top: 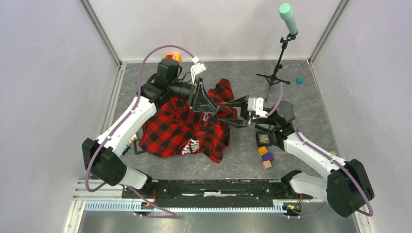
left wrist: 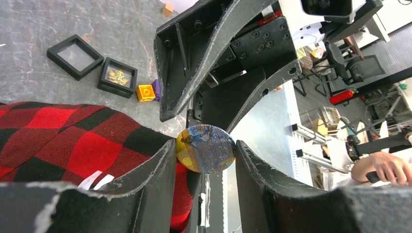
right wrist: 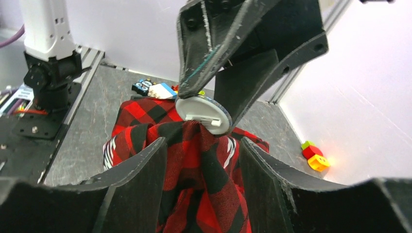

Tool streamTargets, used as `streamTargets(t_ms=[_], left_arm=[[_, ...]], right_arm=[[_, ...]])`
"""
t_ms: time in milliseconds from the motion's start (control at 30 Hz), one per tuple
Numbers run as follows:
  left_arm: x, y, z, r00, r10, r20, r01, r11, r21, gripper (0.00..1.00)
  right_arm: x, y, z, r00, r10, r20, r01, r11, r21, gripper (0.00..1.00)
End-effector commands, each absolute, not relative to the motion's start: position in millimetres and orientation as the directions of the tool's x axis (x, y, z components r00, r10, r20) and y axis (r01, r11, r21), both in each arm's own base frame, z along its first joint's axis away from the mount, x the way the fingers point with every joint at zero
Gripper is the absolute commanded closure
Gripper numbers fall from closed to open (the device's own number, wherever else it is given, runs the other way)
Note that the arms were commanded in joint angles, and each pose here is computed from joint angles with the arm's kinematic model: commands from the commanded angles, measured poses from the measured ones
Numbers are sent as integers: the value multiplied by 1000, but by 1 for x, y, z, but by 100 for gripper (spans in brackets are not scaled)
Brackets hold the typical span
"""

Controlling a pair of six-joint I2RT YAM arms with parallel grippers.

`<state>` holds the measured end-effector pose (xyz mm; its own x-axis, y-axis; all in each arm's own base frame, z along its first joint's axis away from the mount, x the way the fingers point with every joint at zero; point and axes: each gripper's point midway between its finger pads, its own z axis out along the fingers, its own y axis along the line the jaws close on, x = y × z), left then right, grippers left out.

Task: Remove the brooch from the garment
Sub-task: Remove the brooch from the clothes.

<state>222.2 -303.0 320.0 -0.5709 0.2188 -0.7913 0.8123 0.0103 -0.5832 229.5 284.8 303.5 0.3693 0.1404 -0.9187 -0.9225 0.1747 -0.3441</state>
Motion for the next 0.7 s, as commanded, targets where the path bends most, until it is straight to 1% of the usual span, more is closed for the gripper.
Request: streamTargets(t_ms=[0, 133, 267, 500, 567, 633, 667], left_arm=[[203, -299, 335, -548, 237, -802, 813, -76, -578, 75], [198, -298, 332, -548, 256, -796, 807, -88, -584, 76], [196, -299, 331, -553, 262, -790, 800, -97, -592, 76], [196, -299, 331, -551, 265, -791, 802, -93, -590, 75], [196, -299, 330, -547, 268, -793, 805, -88, -586, 75], [198, -298, 329, -544, 273, -794, 810, -79, -582, 73], [198, -298, 328, -543, 275, -794, 811, -73, -580, 73]], right_arm=[[212, 288, 323, 537, 157, -829, -843, 75, -532, 39], [217, 290, 328, 555, 144, -819, -832, 73, -551, 39], [214, 295, 332, 553, 157, -818, -831, 31, -555, 40], [203, 305, 329, 534, 178, -827, -832, -67, -551, 52], [198, 307, 329, 523, 187, -832, -834, -88, -544, 58], [196, 308, 329, 517, 189, -835, -837, -95, -539, 69], [195, 308, 329, 516, 190, -835, -837, -97, -539, 78]])
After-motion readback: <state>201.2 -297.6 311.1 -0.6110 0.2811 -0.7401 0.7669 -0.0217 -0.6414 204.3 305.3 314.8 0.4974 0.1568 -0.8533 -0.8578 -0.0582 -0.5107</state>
